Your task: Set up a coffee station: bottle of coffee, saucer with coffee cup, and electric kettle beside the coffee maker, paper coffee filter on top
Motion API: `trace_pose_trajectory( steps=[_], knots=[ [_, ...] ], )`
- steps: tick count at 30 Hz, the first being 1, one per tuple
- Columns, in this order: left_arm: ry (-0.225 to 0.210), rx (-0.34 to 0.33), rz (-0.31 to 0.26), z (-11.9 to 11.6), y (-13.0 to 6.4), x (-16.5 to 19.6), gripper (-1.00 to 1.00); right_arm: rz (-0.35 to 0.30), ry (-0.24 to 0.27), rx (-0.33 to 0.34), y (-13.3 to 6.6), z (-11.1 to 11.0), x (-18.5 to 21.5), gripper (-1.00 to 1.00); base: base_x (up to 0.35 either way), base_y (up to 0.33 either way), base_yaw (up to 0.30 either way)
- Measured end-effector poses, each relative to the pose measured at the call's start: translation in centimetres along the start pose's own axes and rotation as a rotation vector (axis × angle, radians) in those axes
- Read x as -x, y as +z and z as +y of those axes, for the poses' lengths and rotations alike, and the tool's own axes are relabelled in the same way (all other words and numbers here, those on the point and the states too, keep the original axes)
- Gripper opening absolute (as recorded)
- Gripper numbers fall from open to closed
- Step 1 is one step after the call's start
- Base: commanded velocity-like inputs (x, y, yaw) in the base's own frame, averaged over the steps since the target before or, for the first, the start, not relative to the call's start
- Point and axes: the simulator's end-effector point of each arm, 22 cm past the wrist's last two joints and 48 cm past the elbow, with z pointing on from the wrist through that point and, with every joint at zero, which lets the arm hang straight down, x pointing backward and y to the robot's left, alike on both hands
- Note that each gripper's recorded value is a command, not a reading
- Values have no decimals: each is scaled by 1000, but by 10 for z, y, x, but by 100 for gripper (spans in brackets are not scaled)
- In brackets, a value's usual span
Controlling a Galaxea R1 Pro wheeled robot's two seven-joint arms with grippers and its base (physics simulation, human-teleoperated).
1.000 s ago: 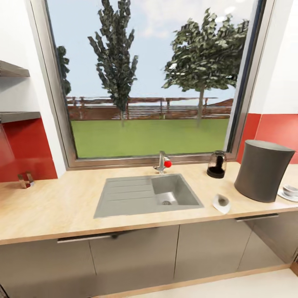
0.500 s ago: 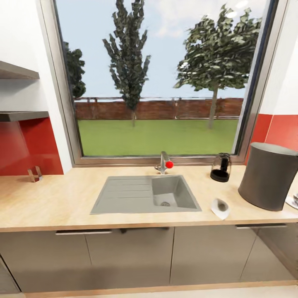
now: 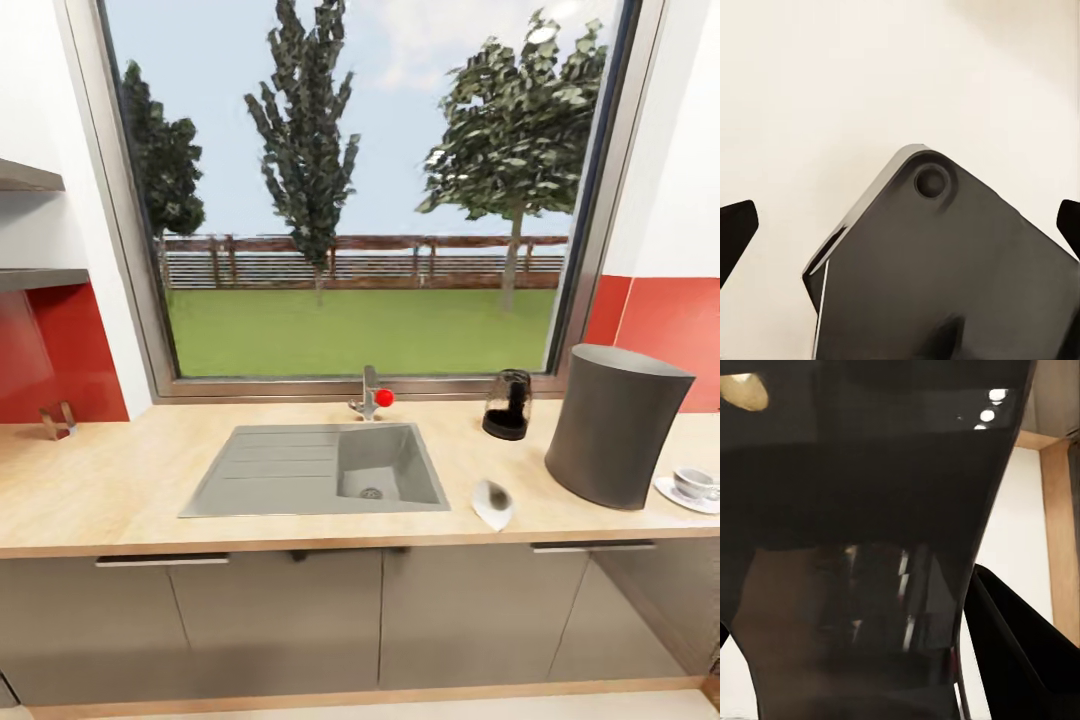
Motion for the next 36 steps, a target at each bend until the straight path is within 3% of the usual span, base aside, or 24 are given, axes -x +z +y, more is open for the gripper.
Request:
trace_pose_trajectory(
  steps=[12, 13, 17, 19, 22, 25, 27, 30, 33, 36],
  knots=[
    [0, -1, -19, 0, 0, 4, 100, 15, 5, 27, 0, 16, -2, -100, 0, -171, 0],
    [1, -2, -23, 0, 0, 6, 100, -76, 6, 26, 1, 16, 21, -100, 0, 0, 0],
    [0, -1, -22, 0, 0, 5, 100, -128, 48, 21, 3, 10, 43, -100, 0, 0, 0],
    [0, -1, -21, 0, 0, 5, 100, -204, 80, 22, 6, 8, 82, -100, 0, 0, 0],
    [0, -2, -21, 0, 0, 5, 100, -263, 107, 29, 9, 4, 143, -100, 0, 0, 0],
    [1, -3, -22, 0, 0, 5, 100, -457, 203, 31, -26, -18, 283, -100, 0, 0, 0],
    [1, -3, -20, 0, 0, 5, 100, -435, 230, 80, -31, -12, 295, -100, 0, 0, 0],
    [1, -3, -22, 0, 0, 5, 100, -648, 235, 134, -103, -17, 401, -100, 0, 0, 0],
    [1, -4, -22, 0, 0, 5, 100, -679, 294, 159, -137, -33, 425, -100, 0, 0, 0],
    [1, -5, -24, -1, 0, 6, 100, -703, 371, 157, -170, -69, 436, -100, 0, 0, 0]
  ],
)
